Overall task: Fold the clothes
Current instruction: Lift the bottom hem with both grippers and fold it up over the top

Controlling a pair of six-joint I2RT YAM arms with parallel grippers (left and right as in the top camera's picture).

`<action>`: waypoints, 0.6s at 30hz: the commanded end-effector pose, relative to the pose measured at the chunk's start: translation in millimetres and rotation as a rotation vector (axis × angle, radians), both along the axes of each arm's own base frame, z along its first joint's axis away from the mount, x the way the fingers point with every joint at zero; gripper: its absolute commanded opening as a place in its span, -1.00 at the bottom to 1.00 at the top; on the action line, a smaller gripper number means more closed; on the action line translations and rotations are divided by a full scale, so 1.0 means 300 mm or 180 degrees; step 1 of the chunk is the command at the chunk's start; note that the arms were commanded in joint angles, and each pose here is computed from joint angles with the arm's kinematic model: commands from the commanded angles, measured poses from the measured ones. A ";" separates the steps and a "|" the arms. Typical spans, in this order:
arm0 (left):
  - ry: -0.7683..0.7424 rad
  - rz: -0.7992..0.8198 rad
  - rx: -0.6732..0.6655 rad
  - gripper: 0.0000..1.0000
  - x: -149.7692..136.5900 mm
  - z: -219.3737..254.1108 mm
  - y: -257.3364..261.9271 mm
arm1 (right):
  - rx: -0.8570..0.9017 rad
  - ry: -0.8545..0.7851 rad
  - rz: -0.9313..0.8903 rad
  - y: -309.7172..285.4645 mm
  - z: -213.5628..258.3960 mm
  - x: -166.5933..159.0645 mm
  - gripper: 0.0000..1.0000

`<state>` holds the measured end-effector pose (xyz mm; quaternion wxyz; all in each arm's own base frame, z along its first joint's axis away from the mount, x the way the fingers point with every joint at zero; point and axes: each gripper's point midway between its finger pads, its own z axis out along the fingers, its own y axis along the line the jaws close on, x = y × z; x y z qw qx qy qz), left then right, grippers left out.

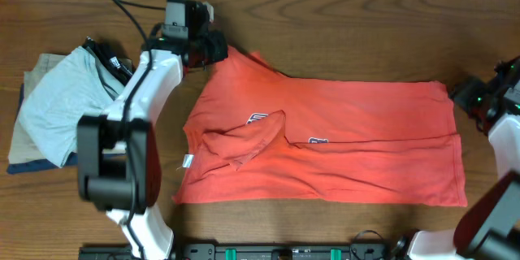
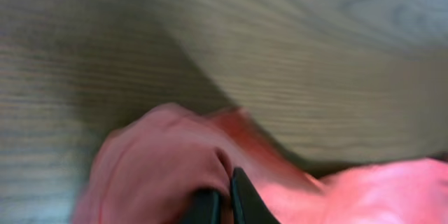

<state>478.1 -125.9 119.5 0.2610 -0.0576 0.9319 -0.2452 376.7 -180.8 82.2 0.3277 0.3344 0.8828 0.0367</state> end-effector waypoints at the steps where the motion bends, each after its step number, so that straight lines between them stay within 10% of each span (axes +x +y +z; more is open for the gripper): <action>1: -0.0026 -0.0008 0.0008 -0.88 -0.015 0.057 0.001 | 0.0039 -0.0047 0.0159 0.012 -0.062 0.054 0.18; 12: 0.0376 -0.0013 0.0065 -0.88 -0.100 -0.017 0.012 | 0.0232 -0.0002 0.0606 0.162 -0.307 0.179 0.10; 18: 0.0394 -0.0021 0.0074 -0.88 -0.105 -0.020 0.013 | 0.0113 0.0182 0.0480 0.135 -0.350 0.153 -0.98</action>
